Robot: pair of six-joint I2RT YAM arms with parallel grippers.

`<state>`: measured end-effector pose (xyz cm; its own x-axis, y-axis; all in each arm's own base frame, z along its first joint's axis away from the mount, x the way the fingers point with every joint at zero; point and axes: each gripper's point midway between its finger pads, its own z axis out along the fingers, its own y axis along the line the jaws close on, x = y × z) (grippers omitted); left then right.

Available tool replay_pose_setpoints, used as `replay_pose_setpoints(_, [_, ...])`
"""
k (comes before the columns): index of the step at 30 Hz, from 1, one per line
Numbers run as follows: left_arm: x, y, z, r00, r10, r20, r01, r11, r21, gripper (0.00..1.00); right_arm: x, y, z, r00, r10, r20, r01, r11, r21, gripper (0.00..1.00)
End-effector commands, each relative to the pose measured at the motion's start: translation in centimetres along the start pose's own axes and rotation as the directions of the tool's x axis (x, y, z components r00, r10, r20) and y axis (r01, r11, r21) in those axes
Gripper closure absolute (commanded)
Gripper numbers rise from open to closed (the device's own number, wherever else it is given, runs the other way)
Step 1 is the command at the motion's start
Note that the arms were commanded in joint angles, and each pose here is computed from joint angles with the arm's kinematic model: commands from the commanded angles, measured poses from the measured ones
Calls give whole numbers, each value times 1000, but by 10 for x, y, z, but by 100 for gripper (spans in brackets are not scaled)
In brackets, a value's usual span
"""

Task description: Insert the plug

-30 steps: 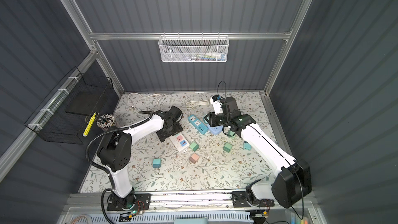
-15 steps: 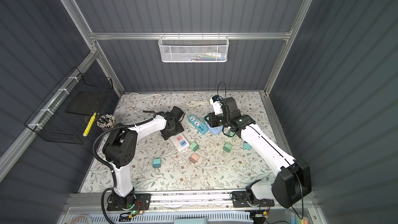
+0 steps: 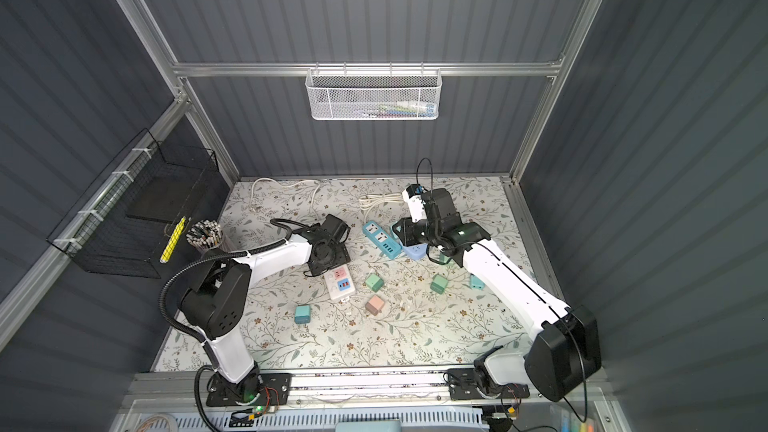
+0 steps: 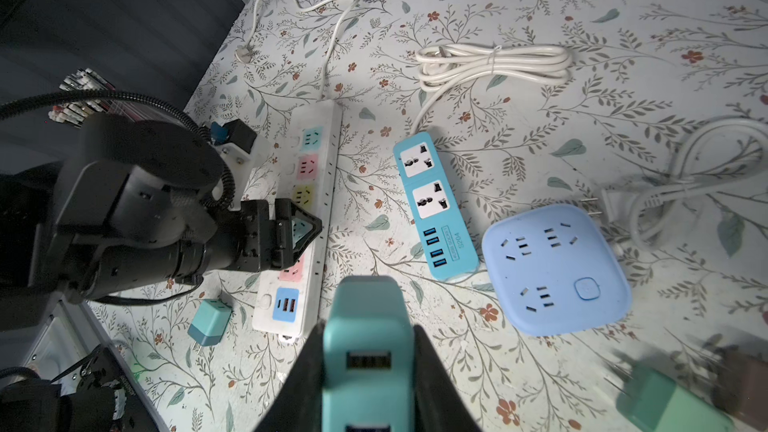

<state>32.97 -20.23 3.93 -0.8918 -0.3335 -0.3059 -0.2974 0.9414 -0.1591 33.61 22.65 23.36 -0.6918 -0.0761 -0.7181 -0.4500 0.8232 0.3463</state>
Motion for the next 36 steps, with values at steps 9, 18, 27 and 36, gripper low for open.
replay_pose_setpoints(9, [78,10,-5,989,-8,-147,-1,998,-60,23,-10,16,17,999,-23,31,21,997,68,87])
replay_pose_setpoints(18, [53,-24,-50,979,168,-113,-161,985,64,0,-12,17,26,999,-8,33,3,989,145,87])
replay_pose_setpoints(27, [-21,47,-102,999,25,24,-29,984,178,0,-5,46,75,1000,-14,20,11,990,141,88])
replay_pose_setpoints(36, [-20,104,-86,992,-104,-68,112,986,126,0,3,80,154,999,-25,-39,29,993,117,90])
